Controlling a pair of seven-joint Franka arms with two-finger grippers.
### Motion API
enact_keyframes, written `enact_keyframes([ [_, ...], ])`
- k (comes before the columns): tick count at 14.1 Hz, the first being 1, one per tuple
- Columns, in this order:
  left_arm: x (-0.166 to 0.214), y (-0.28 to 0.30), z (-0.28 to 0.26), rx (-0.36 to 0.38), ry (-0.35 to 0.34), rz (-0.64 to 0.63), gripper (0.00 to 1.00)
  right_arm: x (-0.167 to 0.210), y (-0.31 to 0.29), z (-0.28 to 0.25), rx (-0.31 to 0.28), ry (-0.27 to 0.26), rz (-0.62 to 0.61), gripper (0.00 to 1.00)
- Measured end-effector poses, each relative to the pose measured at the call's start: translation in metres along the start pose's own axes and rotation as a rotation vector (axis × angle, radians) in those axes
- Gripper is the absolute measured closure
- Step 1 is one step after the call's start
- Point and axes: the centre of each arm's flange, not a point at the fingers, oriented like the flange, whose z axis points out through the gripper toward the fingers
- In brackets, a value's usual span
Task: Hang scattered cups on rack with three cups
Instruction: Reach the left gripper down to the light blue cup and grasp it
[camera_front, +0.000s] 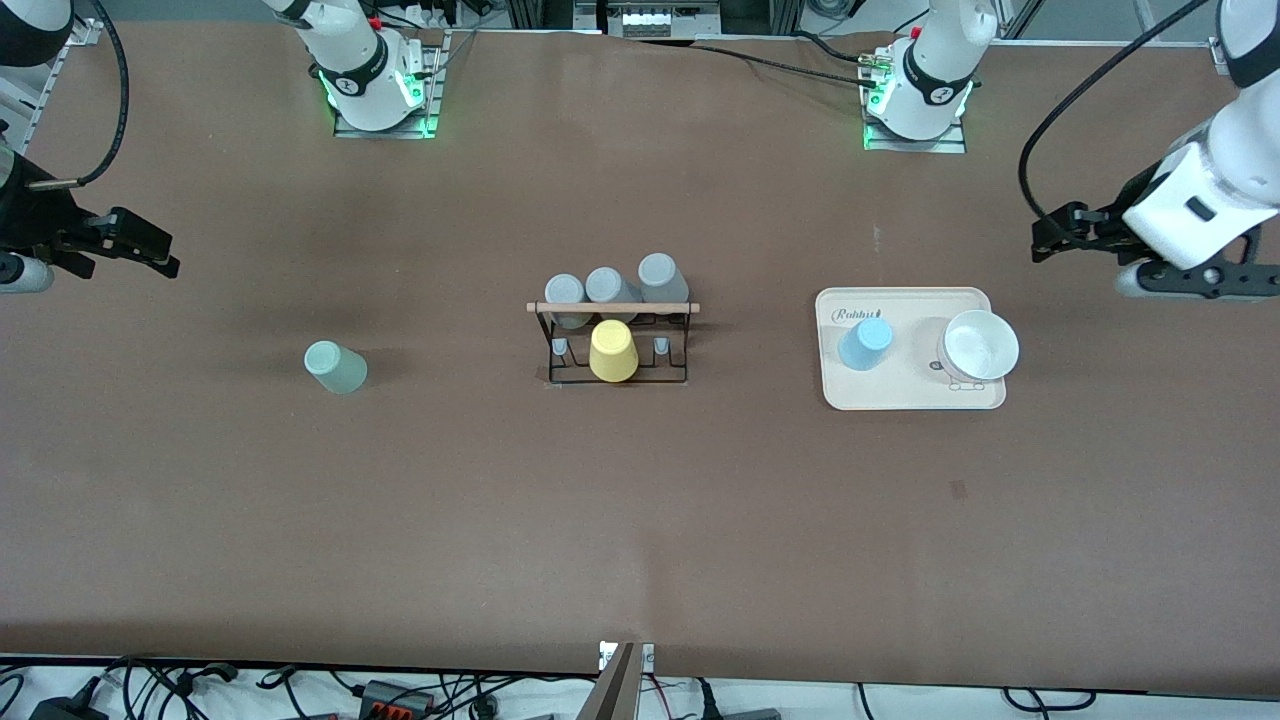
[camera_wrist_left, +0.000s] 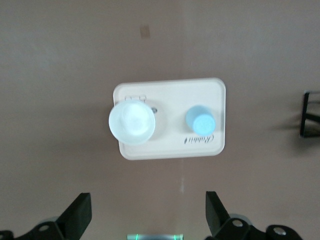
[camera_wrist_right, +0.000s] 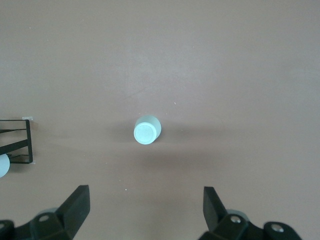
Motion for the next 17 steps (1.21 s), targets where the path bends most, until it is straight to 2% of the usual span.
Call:
enact_keyframes([
  [2,0.016,0.013,0.032,0.006,-0.069,0.025,0.00,0.000,0.000,0.000,0.000,-0.001,0.000,0.00],
  [3,0.028,0.023,0.047,0.007,-0.068,0.042,0.00,0.000,0.000,0.000,0.000,-0.001,0.000,0.00],
  [6,0.064,0.061,0.095,-0.001,0.016,0.098,0.00,0.000,0.001,0.001,0.000,-0.002,0.001,0.00],
  [8,0.073,0.081,0.128,-0.010,0.067,0.122,0.00,0.000,0.002,0.001,0.000,-0.002,0.003,0.00],
  [12,0.069,0.087,0.200,-0.019,0.130,0.132,0.00,0.000,0.003,0.001,0.000,-0.002,0.005,0.00],
  [17,0.039,0.096,0.286,-0.033,0.195,0.130,0.00,0.000,0.003,0.003,0.000,-0.006,0.005,0.00],
])
